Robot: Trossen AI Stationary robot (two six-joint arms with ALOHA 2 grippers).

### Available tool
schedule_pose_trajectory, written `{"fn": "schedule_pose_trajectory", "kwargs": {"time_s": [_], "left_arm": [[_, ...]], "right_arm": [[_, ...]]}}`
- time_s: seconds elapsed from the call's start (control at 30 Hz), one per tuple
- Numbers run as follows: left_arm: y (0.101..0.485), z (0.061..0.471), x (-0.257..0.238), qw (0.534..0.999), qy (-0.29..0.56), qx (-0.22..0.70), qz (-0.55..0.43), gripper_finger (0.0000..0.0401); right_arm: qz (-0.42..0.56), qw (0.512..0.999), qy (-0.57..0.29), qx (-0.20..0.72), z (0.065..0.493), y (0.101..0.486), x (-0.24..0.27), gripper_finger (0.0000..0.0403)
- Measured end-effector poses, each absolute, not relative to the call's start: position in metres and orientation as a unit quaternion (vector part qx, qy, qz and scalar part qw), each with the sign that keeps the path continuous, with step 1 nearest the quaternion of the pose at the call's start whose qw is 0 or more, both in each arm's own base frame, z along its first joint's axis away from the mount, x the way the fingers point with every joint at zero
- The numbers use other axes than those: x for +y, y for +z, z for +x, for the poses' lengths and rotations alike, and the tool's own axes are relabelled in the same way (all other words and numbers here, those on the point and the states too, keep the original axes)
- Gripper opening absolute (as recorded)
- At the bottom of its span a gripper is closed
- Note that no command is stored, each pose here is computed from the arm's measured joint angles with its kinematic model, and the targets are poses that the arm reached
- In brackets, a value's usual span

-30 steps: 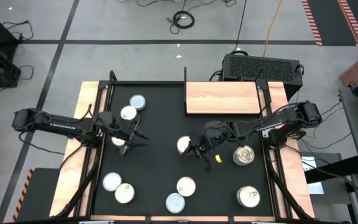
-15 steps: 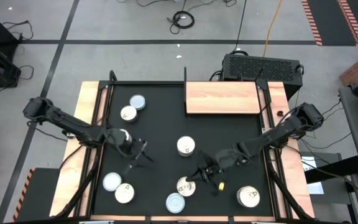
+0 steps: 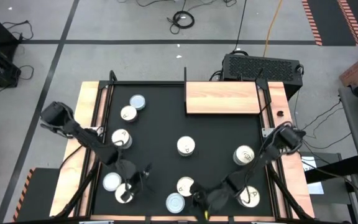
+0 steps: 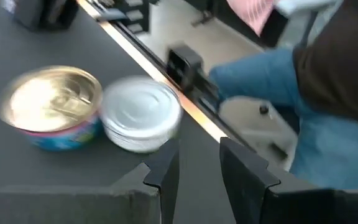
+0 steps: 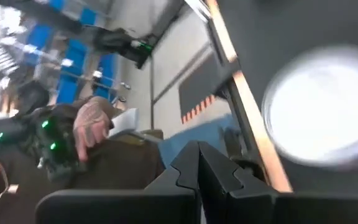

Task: Stack canned seafood by type on shelf
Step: Put the green can on the shelf

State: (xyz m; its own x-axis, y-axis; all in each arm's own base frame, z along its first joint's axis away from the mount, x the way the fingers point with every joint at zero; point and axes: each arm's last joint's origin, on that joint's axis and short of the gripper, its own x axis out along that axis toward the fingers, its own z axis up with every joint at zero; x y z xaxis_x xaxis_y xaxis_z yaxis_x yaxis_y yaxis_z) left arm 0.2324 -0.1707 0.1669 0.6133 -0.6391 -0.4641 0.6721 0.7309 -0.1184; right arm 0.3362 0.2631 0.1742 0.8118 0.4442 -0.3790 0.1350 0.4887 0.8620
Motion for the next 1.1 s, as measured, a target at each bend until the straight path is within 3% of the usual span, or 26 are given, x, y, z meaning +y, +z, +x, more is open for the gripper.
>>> {"fn": "schedule_pose_trajectory", "kwargs": {"time_s": [0.23, 0.6, 0.77, 1.1], "left_arm": [[0.14, 0.238, -0.183, 0.881, -0.37, 0.29, 0.051, 0.0116], [0.127, 0.258, -0.197, 0.873, -0.383, 0.287, 0.099, 0.0116], [0.125, 0.267, -0.204, 0.871, -0.39, 0.277, 0.111, 0.0116], [0.121, 0.275, -0.21, 0.867, -0.393, 0.28, 0.12, 0.0116]], "right_arm": [[0.553, 0.748, -0.075, 0.359, 0.35, 0.164, 0.274, 0.0], [0.568, 0.741, -0.184, 0.307, 0.326, 0.158, 0.287, 0.0011], [0.571, 0.743, -0.198, 0.288, 0.322, 0.158, 0.289, 0.0054], [0.578, 0.722, -0.219, 0.311, 0.326, 0.154, 0.28, 0.019]]}}
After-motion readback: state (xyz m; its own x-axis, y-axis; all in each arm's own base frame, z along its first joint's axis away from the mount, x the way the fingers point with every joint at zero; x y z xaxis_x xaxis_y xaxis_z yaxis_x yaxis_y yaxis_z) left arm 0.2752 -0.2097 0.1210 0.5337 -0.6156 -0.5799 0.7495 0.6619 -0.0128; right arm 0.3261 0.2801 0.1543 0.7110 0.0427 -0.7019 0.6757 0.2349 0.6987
